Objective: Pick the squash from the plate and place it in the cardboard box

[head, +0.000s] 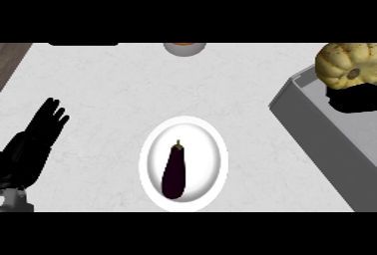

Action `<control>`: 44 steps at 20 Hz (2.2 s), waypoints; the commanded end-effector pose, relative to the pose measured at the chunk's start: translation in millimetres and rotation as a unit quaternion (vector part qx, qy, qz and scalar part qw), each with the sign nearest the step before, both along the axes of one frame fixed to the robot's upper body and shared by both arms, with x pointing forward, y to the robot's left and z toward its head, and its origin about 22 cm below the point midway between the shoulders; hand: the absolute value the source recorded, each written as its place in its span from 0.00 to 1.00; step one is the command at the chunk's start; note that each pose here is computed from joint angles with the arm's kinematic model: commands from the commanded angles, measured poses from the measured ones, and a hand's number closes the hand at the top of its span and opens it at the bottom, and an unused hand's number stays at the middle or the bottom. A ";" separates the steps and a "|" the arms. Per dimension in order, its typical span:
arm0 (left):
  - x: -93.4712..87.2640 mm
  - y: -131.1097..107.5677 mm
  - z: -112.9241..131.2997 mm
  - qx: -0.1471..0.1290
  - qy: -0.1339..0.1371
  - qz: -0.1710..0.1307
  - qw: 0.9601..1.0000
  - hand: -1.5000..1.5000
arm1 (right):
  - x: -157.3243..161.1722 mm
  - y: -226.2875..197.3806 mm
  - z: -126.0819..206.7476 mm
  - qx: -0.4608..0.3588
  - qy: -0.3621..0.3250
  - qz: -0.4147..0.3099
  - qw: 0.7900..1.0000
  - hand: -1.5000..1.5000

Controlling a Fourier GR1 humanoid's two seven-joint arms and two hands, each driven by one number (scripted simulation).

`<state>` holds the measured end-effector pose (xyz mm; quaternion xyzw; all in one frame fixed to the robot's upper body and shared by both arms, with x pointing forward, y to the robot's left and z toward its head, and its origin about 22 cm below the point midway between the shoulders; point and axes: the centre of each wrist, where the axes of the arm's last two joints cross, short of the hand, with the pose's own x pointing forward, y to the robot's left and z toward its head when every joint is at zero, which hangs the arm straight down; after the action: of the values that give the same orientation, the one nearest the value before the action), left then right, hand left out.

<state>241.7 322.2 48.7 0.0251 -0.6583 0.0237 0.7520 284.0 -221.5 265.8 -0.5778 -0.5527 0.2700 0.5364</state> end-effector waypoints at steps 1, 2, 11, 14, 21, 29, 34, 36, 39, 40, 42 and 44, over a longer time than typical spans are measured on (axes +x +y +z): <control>11.7 18.5 11.7 -0.008 0.000 -0.005 1.000 0.50 | 2.6 -28.0 6.9 -0.012 0.007 -0.027 1.000 1.00; 11.4 -9.4 6.1 -0.002 -0.008 -0.003 1.000 0.50 | 11.7 -49.3 -6.1 -0.022 0.025 -0.023 0.999 1.00; 4.5 -5.7 -4.3 0.000 -0.002 -0.002 1.000 0.50 | 48.0 -106.5 -32.7 -0.015 0.013 -0.006 1.000 1.00; 9.9 22.1 10.3 0.008 -0.007 0.003 1.000 0.50 | 54.1 -120.8 -64.5 -0.003 0.020 -0.014 1.000 1.00; 0.2 -4.1 0.7 0.002 -0.007 -0.014 1.000 0.50 | 71.7 -129.3 -133.9 0.040 0.100 -0.007 0.994 1.00; -3.3 3.0 8.7 0.005 -0.005 -0.004 1.000 0.50 | 67.7 -174.6 -165.3 0.100 0.169 -0.014 0.980 0.00; 15.3 -1.9 0.6 0.005 0.008 -0.010 1.000 0.50 | 71.4 -153.7 -170.8 0.145 0.059 0.017 0.988 0.00; -2.0 -3.0 -3.4 -0.003 -0.005 0.005 1.000 0.50 | 60.7 -161.4 -165.4 0.208 -0.018 0.011 0.978 0.00; -3.7 -3.0 6.3 -0.003 0.005 -0.005 1.000 0.50 | 66.7 -158.4 -150.4 0.286 -0.076 -0.014 0.955 0.00; -9.5 0.4 -7.2 0.009 -0.001 -0.005 1.000 0.50 | 57.7 -183.1 -150.1 0.299 -0.100 -0.024 0.949 0.00; -3.4 3.4 -0.1 0.001 -0.002 0.009 1.000 0.50 | 48.2 -186.6 -143.9 0.331 -0.129 -0.022 0.934 0.00; -8.9 21.3 0.8 0.006 0.003 0.004 1.000 0.50 | 26.7 -202.0 -142.0 0.341 -0.136 -0.021 0.930 0.00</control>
<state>237.2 327.6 46.9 0.0282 -0.6581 0.0246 0.7520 334.1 -407.8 122.9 -0.4250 -0.6450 0.0318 0.6343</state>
